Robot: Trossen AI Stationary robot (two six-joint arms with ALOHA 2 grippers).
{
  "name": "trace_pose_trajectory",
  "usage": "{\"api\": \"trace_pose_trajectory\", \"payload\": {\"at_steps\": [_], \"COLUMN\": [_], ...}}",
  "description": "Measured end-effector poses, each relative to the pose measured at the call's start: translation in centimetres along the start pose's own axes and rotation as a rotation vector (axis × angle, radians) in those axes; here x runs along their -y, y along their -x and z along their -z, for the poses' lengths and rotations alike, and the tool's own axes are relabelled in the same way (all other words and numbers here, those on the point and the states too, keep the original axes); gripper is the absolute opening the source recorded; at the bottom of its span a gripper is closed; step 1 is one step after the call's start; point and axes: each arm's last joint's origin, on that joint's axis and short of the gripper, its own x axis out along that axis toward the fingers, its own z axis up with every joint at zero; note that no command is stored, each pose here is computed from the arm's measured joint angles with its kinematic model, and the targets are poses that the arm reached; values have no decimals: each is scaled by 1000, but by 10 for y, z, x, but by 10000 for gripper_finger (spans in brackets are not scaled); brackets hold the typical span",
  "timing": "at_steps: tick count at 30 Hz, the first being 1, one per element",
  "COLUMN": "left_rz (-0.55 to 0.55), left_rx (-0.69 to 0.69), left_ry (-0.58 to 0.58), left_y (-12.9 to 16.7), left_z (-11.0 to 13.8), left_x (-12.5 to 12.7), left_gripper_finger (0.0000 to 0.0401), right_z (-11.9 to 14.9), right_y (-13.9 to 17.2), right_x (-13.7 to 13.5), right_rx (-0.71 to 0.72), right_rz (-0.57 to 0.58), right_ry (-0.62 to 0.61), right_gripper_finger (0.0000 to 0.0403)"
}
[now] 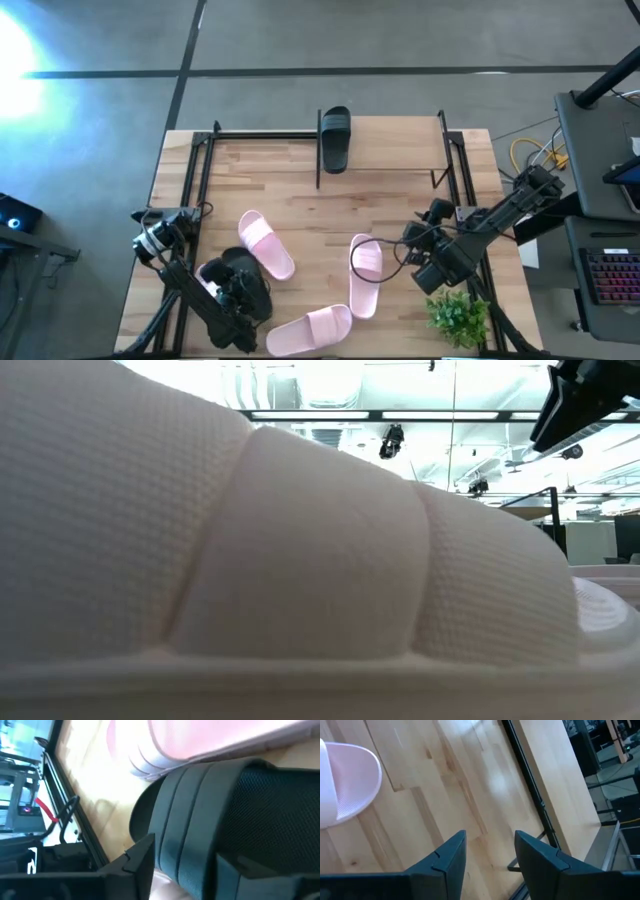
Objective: Pick and place slides into the shelf
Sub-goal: Put the black slide on the shelf
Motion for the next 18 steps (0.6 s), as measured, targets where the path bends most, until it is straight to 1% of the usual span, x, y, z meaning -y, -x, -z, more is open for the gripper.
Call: {"api": "trace_pose_trajectory", "payload": {"at_steps": [4, 8, 13, 15, 18], "left_rz": [-22, 15, 92, 145, 244], "left_rx": [-6, -7, -7, 1, 48], "left_ry": [-1, 14, 50, 72, 81], "left_y": [-6, -1, 13, 23, 43], "left_z": [-1, -3, -9, -13, -23], "left_x": [-1, -7, -22, -32, -51], "left_gripper_finger": [78, 14, 3, 2, 1], "right_z": [-1, -1, -1, -1, -1], "right_y": [1, 1, 1, 0, 1], "right_x": [0, 0, 0, 0, 2], "right_rx": [2, 2, 2, 1, 3], "right_rz": [-3, -3, -3, -2, -5], "right_ry": [-13, -13, -14, -24, -82], "right_gripper_finger": [161, 158, 158, 157, 153]}}
